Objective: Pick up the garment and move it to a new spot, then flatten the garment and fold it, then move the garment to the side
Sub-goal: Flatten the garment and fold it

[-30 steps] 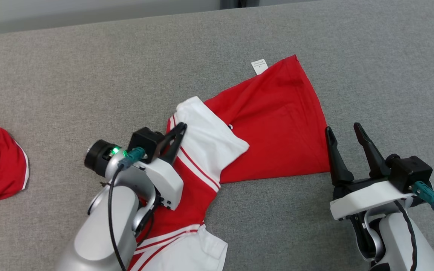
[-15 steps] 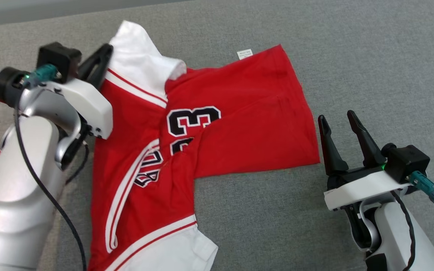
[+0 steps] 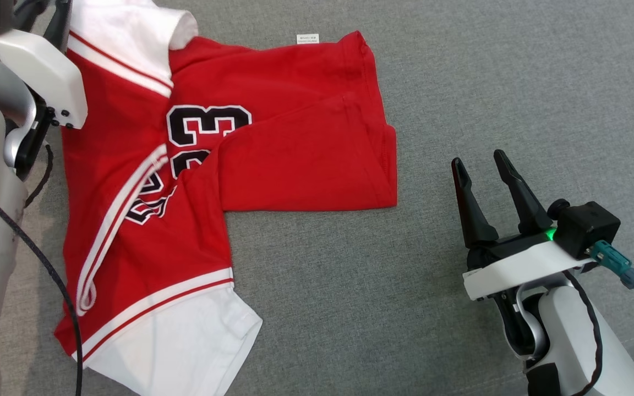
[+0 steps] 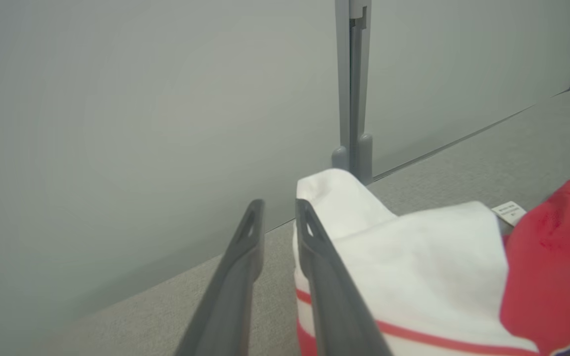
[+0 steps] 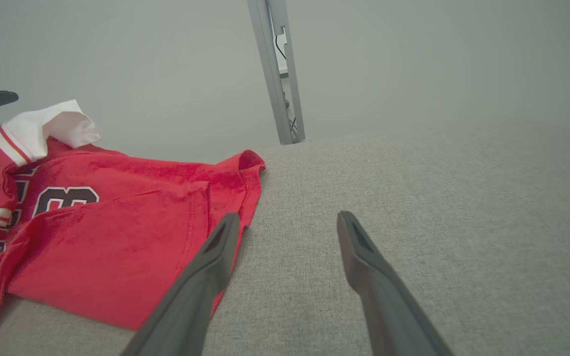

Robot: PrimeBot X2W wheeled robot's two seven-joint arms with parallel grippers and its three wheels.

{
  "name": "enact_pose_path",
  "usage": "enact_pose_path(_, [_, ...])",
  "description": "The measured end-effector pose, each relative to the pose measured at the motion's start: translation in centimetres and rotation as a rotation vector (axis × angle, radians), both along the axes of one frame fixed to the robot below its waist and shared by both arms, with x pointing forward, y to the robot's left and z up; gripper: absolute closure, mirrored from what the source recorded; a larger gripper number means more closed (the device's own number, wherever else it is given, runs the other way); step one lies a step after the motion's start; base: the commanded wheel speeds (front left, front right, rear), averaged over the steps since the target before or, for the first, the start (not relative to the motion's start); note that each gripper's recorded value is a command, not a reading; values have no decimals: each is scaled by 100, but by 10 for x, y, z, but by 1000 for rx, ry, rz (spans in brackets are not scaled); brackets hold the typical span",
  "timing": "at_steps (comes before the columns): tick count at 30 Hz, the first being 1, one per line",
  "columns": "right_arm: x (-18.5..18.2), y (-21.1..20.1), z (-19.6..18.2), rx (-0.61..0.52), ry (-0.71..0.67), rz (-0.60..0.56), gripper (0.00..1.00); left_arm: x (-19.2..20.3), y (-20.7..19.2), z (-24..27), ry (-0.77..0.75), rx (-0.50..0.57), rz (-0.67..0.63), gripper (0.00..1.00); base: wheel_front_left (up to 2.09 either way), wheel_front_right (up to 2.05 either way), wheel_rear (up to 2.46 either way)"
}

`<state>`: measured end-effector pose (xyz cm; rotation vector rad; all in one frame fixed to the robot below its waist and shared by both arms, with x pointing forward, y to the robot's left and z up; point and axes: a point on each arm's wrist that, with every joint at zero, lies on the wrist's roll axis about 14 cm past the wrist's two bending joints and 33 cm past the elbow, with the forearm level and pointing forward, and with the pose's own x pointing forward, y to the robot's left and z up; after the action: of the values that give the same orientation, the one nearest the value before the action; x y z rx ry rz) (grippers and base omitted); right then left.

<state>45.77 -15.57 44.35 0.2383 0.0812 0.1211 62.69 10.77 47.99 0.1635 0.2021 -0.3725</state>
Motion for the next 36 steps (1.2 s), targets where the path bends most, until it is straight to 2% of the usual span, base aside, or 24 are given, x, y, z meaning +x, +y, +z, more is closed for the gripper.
enact_pose_path(5, [0,1,7,2,-16,3,0,7,8,31,-112,-49,42,0,0,0,0])
enact_pose_path(11, [-1,8,18,-4,-42,20,0,-11,6,65,-233,-115,28,0,0,0,0])
enact_pose_path(18, [-4,25,23,-22,-60,62,0,-59,22,58,-241,-171,59,0,0,0,0])
enact_pose_path(21, [-4,40,29,-22,-76,99,0,-99,43,49,-242,-191,124,0,0,0,0])
enact_pose_path(22, [-4,40,29,-22,-76,99,0,-99,43,49,-242,-191,124,0,0,0,0])
enact_pose_path(24, [-4,48,32,-26,-85,118,0,-121,49,43,-235,-217,158,0,0,0,0])
enact_pose_path(25, [-4,55,36,-25,-94,135,0,-145,51,34,-220,-222,176,0,0,0,0])
enact_pose_path(28, [-5,64,40,-20,-100,156,0,-172,54,41,-250,-269,218,0,0,0,0])
enact_pose_path(31, [-6,72,40,-16,-93,177,0,-200,58,28,-216,-306,254,0,0,0,0])
enact_pose_path(36, [-2,85,35,-39,-64,215,0,-222,69,19,-194,-333,309,0,0,0,0])
